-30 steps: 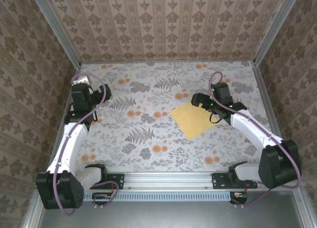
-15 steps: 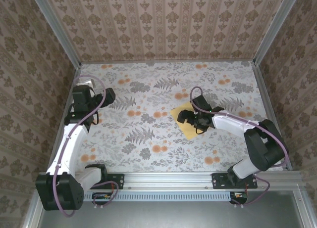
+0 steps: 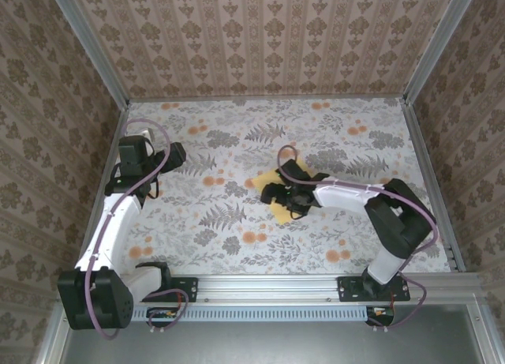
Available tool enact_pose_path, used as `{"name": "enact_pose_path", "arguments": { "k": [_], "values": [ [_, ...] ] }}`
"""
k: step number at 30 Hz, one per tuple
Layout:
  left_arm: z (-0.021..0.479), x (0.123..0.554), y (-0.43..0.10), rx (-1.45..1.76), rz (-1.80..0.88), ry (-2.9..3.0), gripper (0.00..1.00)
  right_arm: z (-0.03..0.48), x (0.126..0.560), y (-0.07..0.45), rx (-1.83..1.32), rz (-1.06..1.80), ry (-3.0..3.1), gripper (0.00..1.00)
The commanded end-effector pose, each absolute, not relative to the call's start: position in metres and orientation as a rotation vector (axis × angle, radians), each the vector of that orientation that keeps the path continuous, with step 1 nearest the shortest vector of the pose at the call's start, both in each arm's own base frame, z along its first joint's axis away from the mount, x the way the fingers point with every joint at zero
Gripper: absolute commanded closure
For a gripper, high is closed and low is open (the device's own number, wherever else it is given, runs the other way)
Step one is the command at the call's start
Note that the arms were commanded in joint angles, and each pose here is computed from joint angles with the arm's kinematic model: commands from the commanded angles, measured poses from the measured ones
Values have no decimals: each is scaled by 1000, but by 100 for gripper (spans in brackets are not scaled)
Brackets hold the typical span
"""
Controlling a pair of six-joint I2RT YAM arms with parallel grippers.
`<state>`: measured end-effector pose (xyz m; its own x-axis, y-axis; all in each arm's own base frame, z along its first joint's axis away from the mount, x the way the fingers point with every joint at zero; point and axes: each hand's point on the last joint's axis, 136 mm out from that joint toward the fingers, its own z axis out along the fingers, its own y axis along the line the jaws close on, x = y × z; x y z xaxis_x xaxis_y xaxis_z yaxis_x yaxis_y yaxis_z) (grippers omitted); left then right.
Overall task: Fold a paper plane with a square sheet of paper (pick it up from the middle)
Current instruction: Move the square sheet of paper to the center of the table.
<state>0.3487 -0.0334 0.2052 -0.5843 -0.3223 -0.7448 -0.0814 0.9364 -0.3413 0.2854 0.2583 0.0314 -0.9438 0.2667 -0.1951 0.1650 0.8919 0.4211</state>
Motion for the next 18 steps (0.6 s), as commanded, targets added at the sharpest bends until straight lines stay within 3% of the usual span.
{"name": "enact_pose_path", "arguments": {
  "k": [1,5,8,12,18],
  "values": [
    [198,348,-37,-293,-359,2208,0,2,238,292,305,599,3008,1],
    [196,348,-38,-291,-360,2216,0,9,228,326,201,616,3043,3],
    [195,347,-39,-291,-364,2222,0,38,246,329,106,583,2970,3],
    [194,346,-40,-294,-370,2226,0,79,272,322,-245,406,2844,2],
    [195,346,-34,-301,-324,2220,0,85,283,322,-680,249,2757,0]
  ]
}}
